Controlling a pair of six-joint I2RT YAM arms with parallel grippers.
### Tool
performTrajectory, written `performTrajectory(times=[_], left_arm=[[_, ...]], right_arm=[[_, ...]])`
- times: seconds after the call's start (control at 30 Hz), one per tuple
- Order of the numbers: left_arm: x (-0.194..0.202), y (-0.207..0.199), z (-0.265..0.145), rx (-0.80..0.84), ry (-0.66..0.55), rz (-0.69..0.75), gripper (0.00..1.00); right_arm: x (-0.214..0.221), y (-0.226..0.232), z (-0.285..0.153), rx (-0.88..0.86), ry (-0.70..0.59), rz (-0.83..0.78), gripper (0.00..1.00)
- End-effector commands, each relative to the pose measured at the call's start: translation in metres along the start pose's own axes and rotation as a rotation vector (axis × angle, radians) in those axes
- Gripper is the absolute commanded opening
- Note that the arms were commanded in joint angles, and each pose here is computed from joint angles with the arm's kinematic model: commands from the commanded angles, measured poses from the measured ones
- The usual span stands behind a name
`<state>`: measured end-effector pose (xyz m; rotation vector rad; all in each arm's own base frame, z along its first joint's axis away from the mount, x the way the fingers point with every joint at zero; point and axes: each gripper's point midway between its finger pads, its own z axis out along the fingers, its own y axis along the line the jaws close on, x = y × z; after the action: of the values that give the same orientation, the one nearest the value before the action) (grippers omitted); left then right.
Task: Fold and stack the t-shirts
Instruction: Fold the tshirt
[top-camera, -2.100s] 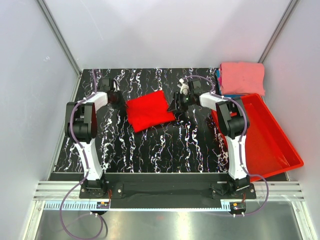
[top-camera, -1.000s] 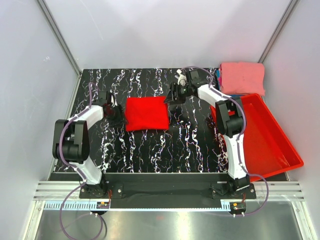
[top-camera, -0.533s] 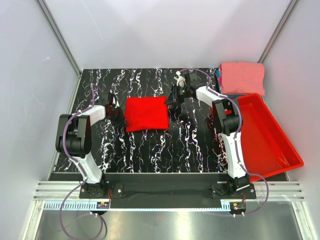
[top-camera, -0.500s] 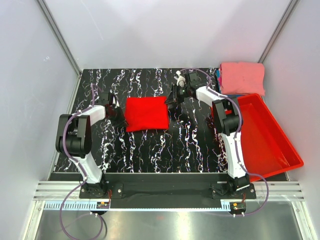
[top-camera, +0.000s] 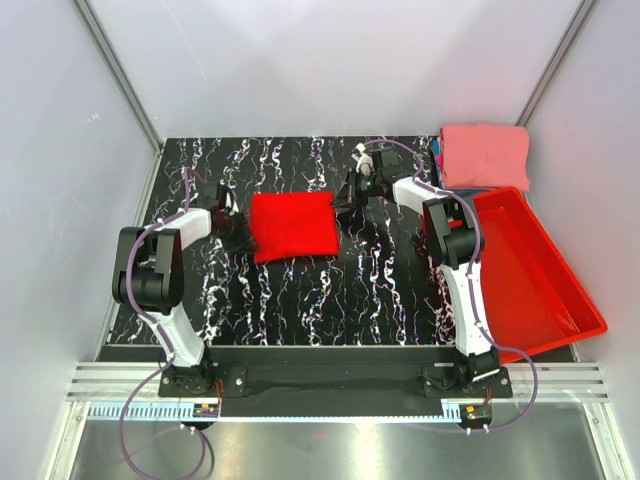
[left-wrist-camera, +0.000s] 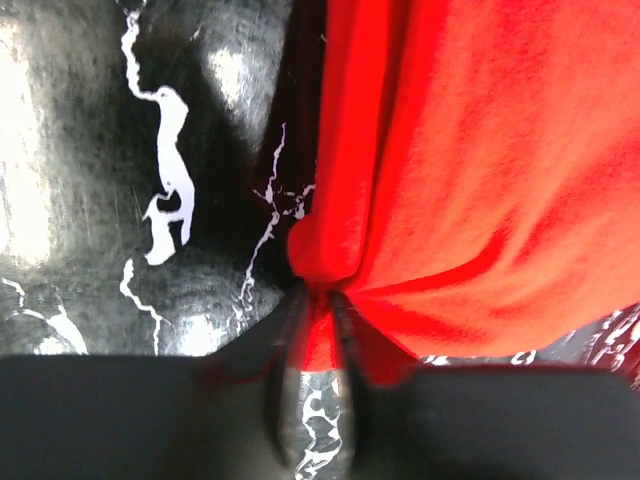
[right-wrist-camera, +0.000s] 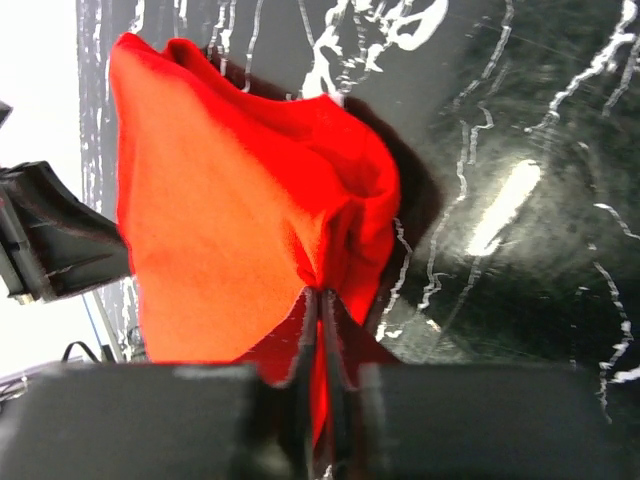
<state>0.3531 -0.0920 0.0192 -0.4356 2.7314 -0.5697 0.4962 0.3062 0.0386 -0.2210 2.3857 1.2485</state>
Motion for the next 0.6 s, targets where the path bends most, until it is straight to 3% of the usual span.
performTrajectory(times=[0.0,0.13,0.2,0.27,0.4,0.57], left_arm=[[-0.019,-0.005,-0.014,-0.028,-0.050,-0.003,0.40],[-0.047,-0.018,-0.043,-0.049,-0.127,0.008,0.46],[-0.067,-0.029,-0.056,-0.041,-0.192,0.017,0.48],[-0.079,-0.041,-0.063,0.002,-0.228,0.030,0.48],[-0.102,-0.074,-0.065,0.149,-0.300,0.081,0.49],[-0.110,-0.102,-0.038,0.321,-0.249,0.110,0.49]], right_arm=[[-0.021,0.001,-0.004,0.005,-0.054,-0.004,0.13],[-0.029,0.012,-0.017,0.031,-0.067,-0.015,0.41],[-0.032,0.021,-0.024,0.033,-0.051,-0.016,0.43],[-0.034,0.031,-0.031,0.010,-0.051,-0.027,0.42],[-0.037,0.052,-0.040,-0.042,-0.049,-0.047,0.23],[-0.032,0.076,-0.043,-0.160,-0.018,-0.059,0.17]])
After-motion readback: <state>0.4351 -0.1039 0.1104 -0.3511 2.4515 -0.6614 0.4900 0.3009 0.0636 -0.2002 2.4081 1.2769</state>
